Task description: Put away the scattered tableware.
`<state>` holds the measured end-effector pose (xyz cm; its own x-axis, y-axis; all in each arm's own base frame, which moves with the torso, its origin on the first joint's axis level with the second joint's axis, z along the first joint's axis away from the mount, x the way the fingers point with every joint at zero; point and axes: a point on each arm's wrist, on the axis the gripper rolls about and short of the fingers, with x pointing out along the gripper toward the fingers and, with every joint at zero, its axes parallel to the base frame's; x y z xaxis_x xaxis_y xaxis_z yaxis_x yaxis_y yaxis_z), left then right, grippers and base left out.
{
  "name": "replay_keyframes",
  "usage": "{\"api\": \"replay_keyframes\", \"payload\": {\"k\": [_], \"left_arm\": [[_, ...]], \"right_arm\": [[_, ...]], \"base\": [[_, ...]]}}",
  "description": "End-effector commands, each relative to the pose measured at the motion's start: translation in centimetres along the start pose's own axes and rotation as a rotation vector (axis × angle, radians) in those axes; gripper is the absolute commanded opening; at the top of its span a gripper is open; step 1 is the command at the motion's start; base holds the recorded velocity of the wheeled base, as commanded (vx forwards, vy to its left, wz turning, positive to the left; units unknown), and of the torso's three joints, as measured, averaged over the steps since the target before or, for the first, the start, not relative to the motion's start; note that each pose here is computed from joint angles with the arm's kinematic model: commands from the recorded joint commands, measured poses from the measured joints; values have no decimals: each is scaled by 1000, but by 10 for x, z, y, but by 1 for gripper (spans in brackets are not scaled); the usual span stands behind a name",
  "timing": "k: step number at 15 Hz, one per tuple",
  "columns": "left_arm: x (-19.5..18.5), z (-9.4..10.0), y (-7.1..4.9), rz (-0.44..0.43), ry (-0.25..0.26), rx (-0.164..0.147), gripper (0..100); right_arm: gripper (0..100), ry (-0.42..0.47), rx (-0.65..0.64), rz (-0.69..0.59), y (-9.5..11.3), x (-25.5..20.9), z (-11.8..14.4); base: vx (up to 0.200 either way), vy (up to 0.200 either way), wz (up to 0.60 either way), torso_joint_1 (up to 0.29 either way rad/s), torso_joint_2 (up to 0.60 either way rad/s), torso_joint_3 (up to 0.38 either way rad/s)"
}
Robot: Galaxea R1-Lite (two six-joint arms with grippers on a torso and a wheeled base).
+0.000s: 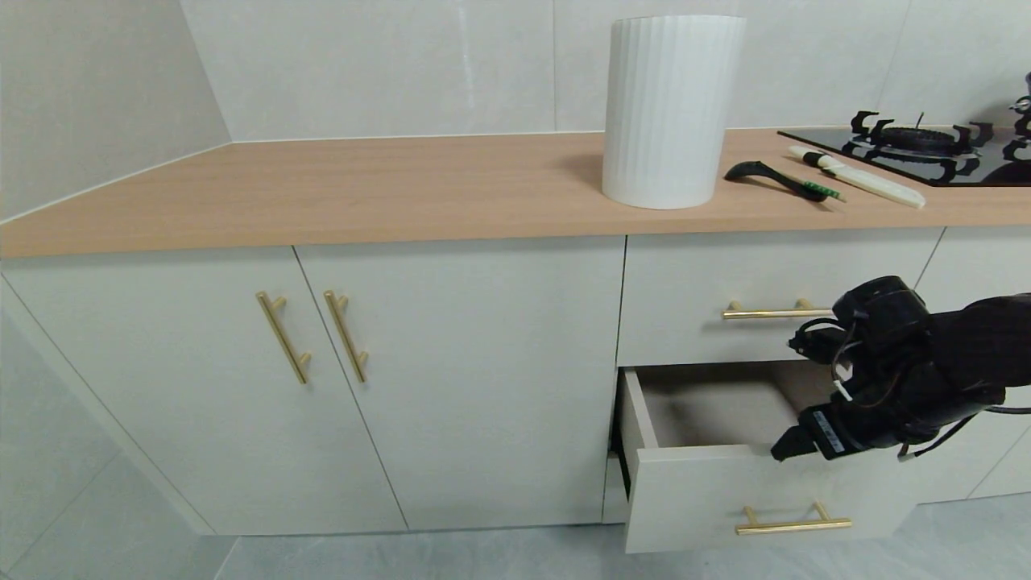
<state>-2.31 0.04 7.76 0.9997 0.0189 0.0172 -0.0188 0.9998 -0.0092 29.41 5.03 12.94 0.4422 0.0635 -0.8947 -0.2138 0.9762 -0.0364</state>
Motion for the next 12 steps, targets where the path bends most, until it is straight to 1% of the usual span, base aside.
{"api": "replay_keyframes", "payload": {"k": [1,2,3,4,5,6,7,8,10,11,12], "left_arm": [[0,0,0,1,0,0,100],[0,0,0,1,0,0,100],[0,0,0,1,0,0,100],[0,0,0,1,0,-2,100],[0,0,0,1,0,-2,100],[0,0,0,1,0,0,100],[0,0,0,1,0,0,100],[0,0,0,1,0,0,100],[0,0,0,1,0,-2,100],[0,0,0,1,2,-2,100],[0,0,0,1,0,0,100]], "right_arm": [[100,-12,-9,-2,0,-13,3],[100,17,-18,-3,0,-14,0],[100,27,-23,-3,1,-16,-2],[100,16,-35,6,5,-18,0],[100,-24,-28,8,6,-22,6],[100,-35,-22,8,6,-23,7],[100,-116,59,13,6,-20,16],[100,-120,92,15,7,-10,20],[100,-88,113,13,13,10,23],[100,-47,116,1,15,29,24],[100,-25,114,-7,16,38,24]], "base": [[0,0,0,0,0,0],[0,0,0,0,0,0],[0,0,0,0,0,0],[0,0,0,0,0,0],[0,0,0,0,0,0],[0,0,0,0,0,0],[0,0,0,0,0,0],[0,0,0,0,0,0],[0,0,0,0,0,0],[0,0,0,0,0,0],[0,0,0,0,0,0]]}}
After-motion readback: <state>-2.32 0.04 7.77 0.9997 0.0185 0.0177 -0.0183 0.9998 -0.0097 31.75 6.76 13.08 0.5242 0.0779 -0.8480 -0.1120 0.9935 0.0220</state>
